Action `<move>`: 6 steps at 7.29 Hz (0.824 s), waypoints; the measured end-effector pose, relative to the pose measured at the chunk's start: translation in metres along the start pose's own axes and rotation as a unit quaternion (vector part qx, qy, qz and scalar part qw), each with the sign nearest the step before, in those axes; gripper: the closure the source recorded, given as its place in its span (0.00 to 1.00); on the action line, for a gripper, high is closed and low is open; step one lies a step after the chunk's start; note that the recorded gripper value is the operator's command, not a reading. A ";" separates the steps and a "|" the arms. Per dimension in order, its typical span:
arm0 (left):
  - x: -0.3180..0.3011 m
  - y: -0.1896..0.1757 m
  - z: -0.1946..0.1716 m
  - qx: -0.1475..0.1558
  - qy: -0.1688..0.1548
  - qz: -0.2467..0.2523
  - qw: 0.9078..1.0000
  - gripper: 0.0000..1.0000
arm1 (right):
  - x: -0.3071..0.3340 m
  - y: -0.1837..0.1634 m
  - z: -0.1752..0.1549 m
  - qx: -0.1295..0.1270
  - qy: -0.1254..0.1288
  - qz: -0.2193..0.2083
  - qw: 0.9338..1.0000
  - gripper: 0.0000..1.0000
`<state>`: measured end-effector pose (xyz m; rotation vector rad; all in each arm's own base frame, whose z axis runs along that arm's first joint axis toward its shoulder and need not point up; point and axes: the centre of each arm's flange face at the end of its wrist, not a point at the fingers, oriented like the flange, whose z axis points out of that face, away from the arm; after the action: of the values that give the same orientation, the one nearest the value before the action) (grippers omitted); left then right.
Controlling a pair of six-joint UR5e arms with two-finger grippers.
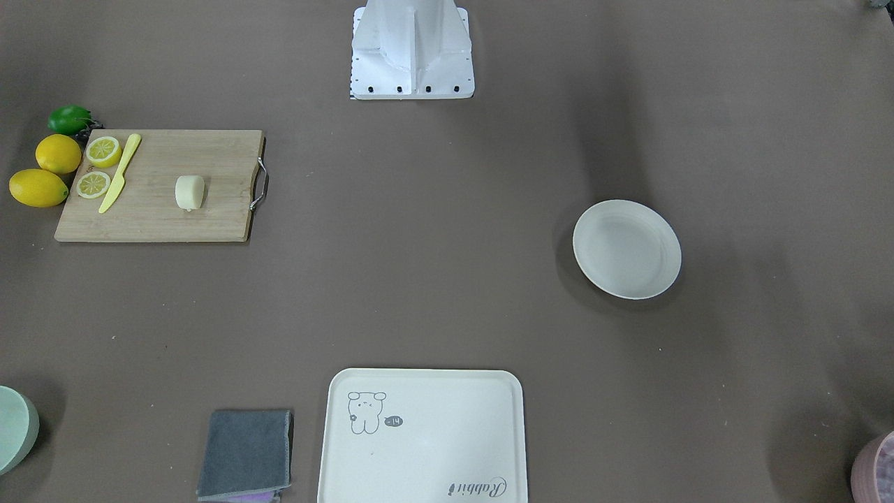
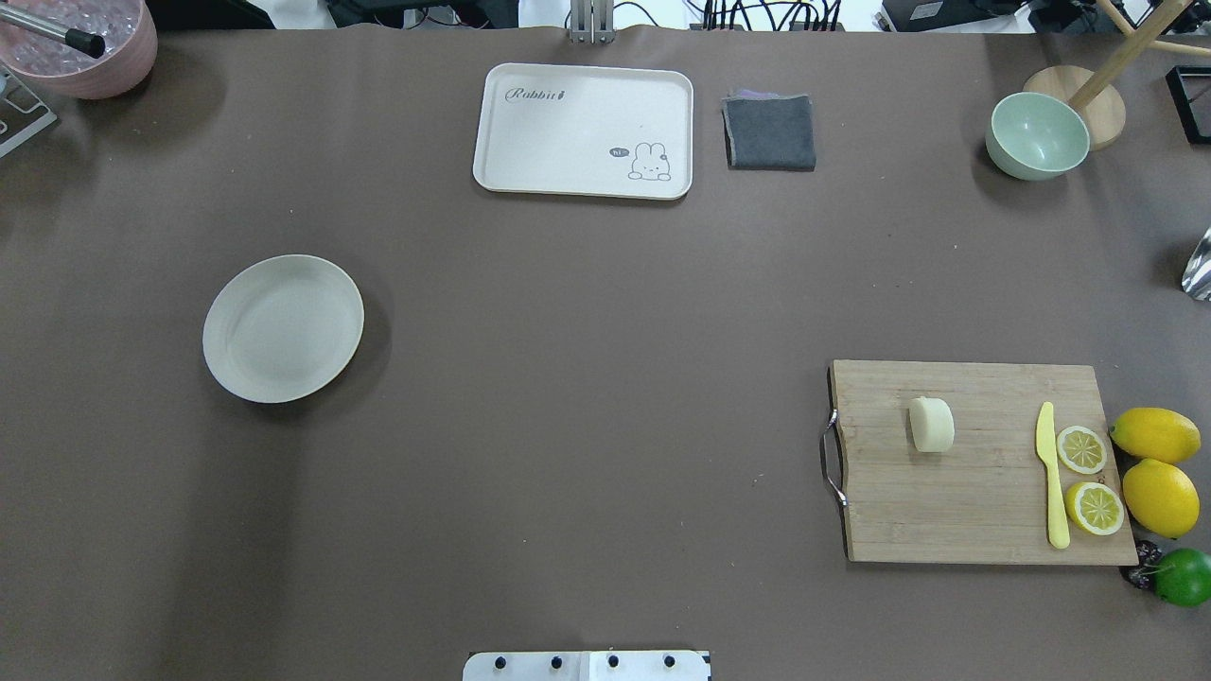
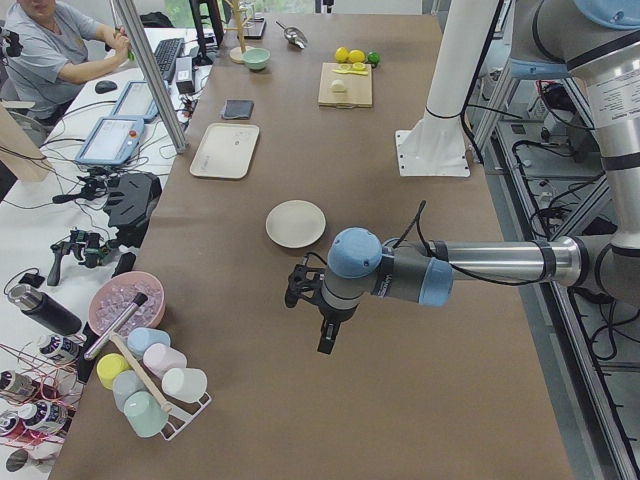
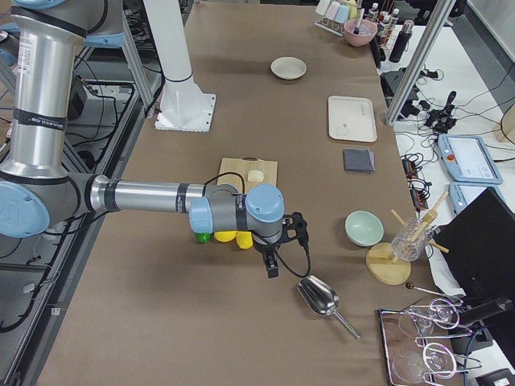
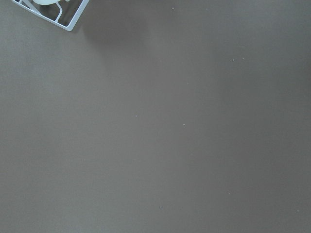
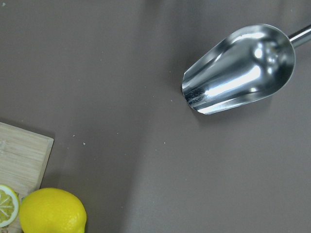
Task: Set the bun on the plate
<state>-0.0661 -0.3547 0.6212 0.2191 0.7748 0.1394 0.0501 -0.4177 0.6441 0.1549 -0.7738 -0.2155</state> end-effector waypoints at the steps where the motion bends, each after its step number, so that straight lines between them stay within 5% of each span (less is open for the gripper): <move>1: 0.000 0.000 0.000 0.000 0.000 -0.001 1.000 0.02 | 0.000 0.001 0.001 -0.001 0.000 0.001 1.000 0.00; 6: -0.001 0.002 0.003 -0.003 0.003 -0.007 1.000 0.02 | 0.001 0.001 0.001 -0.001 0.000 0.001 1.000 0.00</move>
<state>-0.0653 -0.3530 0.6245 0.2087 0.7811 0.1294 0.0501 -0.4171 0.6461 0.1522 -0.7740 -0.2143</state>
